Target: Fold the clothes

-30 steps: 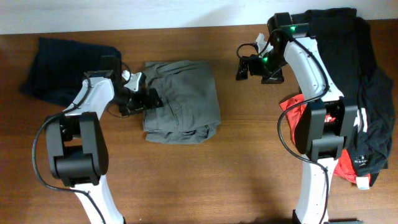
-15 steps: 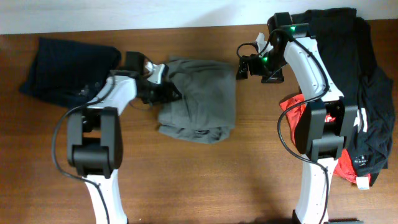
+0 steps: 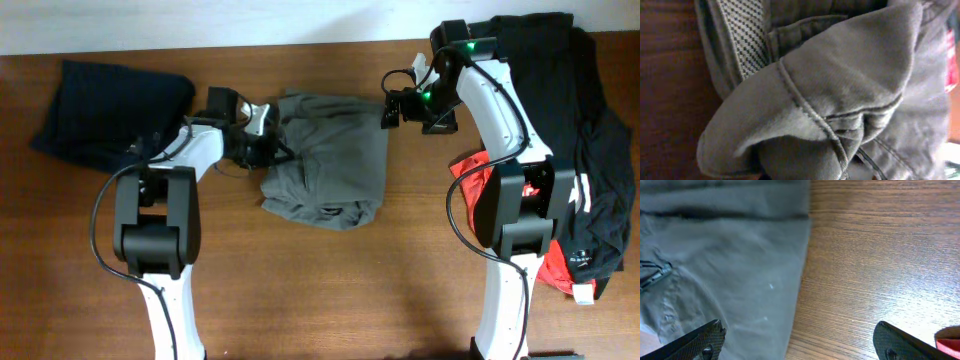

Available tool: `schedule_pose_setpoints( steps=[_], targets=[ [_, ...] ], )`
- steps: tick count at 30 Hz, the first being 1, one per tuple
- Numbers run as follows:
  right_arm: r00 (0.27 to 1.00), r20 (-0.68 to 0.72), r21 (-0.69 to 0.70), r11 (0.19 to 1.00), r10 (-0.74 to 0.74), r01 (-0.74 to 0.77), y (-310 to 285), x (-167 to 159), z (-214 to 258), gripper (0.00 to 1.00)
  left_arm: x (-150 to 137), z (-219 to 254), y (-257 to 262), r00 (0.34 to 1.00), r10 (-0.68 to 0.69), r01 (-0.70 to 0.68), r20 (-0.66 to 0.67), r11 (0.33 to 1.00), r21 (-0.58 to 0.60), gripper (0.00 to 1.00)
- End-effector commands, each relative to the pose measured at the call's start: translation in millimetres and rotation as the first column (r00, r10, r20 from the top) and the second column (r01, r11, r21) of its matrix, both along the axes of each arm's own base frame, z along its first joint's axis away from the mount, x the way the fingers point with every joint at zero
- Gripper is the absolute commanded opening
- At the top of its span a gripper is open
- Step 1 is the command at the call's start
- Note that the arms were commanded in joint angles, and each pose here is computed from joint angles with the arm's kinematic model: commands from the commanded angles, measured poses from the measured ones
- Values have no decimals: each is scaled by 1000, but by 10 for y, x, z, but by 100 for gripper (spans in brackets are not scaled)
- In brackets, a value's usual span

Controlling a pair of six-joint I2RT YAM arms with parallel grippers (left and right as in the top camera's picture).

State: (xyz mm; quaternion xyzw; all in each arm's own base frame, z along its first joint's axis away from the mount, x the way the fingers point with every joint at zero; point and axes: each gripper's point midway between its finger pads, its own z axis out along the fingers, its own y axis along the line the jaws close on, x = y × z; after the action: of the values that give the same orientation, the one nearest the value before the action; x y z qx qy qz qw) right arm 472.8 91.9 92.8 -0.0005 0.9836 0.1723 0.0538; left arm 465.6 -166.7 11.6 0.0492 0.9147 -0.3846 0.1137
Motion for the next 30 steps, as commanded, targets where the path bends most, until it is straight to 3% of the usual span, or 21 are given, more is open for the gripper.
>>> schedule_pose_setpoints(
  steps=[1, 5, 9, 21, 26, 30],
  targets=[
    [999, 48, -11, 1000, 11, -10, -8, 7, 201, 99, 248, 267, 159, 992, 113, -119, -55, 985, -124, 0],
    [999, 49, -11, 1000, 11, -10, -8, 8, 201, 99, 443, 673, 227, 994, 113, -111, -1, 966, -234, 0],
    [999, 49, -11, 1000, 11, -10, -8, 8, 201, 99, 654, 980, 326, 987, 158, -142, 39, 956, -258, 0],
    [999, 49, -20, 1000, 10, -9, -23, 10, 196, 99, 1280, 1749, 630, 914, 340, -299, 220, 933, -199, 0],
    [999, 50, -32, 999, 8, -6, -43, 12, 190, 99, 1293, 1805, 641, 911, 345, -306, 226, 932, -192, 0],
    [999, 50, -32, 999, 8, -6, -43, 11, 190, 99, 1151, 1577, 689, 928, 334, -320, 168, 942, -102, 1]
  ],
)
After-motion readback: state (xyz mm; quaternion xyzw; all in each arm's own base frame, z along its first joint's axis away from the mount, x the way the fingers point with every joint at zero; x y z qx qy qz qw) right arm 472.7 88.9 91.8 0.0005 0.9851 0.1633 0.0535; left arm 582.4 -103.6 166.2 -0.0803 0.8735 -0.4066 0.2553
